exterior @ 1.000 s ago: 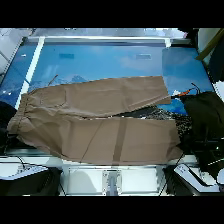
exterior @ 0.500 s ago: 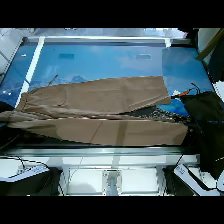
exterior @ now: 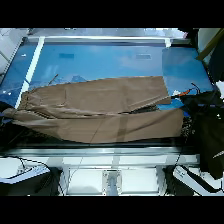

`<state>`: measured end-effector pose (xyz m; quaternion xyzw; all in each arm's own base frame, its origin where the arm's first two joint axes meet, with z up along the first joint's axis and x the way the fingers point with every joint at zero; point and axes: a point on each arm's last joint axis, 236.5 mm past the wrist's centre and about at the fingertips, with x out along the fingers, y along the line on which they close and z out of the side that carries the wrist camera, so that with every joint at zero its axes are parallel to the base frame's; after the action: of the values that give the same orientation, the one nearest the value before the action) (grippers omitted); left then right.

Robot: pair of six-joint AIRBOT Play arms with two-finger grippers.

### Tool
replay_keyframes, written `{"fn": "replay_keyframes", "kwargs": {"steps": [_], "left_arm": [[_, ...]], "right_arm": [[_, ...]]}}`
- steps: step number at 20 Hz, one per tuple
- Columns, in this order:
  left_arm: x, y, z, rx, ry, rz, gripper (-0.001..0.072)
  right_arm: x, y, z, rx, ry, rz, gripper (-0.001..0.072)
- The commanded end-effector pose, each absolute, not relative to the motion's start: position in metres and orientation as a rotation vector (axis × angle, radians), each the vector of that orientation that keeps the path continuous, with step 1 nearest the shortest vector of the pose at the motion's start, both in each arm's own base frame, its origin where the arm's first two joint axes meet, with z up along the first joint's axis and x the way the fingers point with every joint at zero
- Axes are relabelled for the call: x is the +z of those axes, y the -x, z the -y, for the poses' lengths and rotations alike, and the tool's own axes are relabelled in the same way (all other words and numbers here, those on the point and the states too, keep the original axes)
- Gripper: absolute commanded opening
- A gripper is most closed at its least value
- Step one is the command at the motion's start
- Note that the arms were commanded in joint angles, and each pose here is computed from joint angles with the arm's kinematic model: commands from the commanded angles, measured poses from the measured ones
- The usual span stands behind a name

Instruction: Fold the clothes and pants, and hang the long-sleeved shirts on hangers.

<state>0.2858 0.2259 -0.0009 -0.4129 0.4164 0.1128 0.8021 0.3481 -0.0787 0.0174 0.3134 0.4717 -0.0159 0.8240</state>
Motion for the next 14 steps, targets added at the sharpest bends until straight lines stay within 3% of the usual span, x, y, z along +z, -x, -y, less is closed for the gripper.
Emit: {"fn": "replay_keyframes", "kwargs": {"steps": [1, 7, 11, 14], "left_arm": [[0.03, -0.309, -0.251, 0.291, 0.9, -0.751, 0.0025], [0.102, -0.394, -0.252, 0.273, 0.743, -0.597, 0.0024], [0.107, -0.467, -0.232, 0.28, 0.643, -0.5, 0.0024], [0.075, -0.496, -0.237, 0.353, 0.636, -0.483, 0.0024]], "right_arm": [[0.072, -0.395, 0.112, -0.123, -0.665, -0.795, 0.001], [0.107, -0.486, 0.084, 0.023, -0.606, -0.755, 0.001], [0.061, -0.55, 0.068, 0.023, -0.64, -0.769, 0.001], [0.008, -0.585, 0.059, 0.002, -0.667, -0.799, 0.001]]}}
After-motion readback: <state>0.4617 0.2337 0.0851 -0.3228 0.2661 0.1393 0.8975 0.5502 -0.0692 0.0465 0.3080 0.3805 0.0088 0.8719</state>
